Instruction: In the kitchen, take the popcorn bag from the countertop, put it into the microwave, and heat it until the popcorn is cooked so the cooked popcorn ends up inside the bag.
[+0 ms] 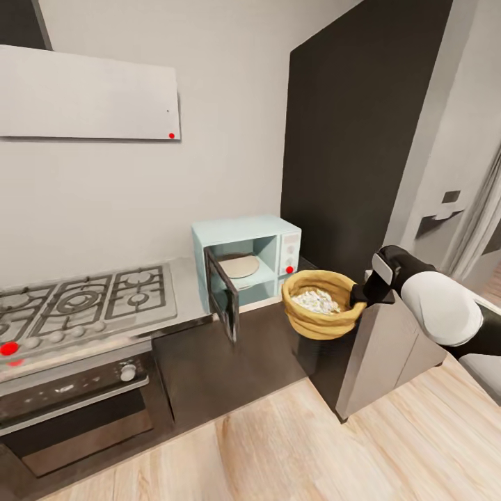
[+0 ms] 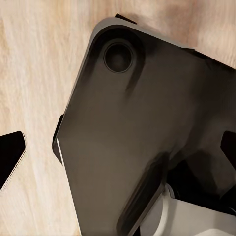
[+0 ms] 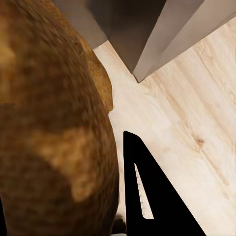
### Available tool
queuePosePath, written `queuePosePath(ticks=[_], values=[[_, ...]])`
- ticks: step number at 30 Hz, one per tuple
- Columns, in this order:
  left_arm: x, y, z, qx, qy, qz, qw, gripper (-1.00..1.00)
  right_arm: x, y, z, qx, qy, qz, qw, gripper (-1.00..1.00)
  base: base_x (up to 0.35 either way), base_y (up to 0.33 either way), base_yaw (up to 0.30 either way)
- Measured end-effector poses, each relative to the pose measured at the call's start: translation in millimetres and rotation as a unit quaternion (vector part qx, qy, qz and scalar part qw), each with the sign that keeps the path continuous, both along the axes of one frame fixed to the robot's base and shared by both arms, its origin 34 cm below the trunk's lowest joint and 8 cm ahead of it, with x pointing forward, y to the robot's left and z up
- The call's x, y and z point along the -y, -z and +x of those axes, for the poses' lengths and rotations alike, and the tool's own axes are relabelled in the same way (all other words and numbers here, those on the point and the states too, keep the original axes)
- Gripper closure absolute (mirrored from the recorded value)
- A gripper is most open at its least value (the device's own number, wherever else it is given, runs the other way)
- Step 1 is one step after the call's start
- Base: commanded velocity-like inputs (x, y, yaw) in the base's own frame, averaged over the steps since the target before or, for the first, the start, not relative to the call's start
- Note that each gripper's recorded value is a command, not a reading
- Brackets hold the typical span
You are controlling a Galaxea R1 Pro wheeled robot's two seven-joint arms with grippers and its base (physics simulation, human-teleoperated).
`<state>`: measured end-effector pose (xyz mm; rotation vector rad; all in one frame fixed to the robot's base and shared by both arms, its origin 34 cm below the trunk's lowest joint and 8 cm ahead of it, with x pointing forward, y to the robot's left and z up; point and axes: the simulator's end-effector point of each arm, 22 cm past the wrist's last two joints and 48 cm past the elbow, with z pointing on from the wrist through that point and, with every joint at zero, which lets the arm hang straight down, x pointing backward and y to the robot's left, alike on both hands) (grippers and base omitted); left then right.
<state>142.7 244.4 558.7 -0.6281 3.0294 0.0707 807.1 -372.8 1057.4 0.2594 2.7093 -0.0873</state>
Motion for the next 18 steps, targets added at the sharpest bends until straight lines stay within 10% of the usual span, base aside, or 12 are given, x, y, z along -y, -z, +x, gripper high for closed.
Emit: queuePosePath(ticks=[18], values=[[0.3, 0.0, -0.1, 0.0, 0.0, 0.0, 1.0, -1.0, -26.0, -1.0, 5.1, 0.003, -0.018, 0.004, 0.9998, 1.0, 0.055, 0.192, 0.0]])
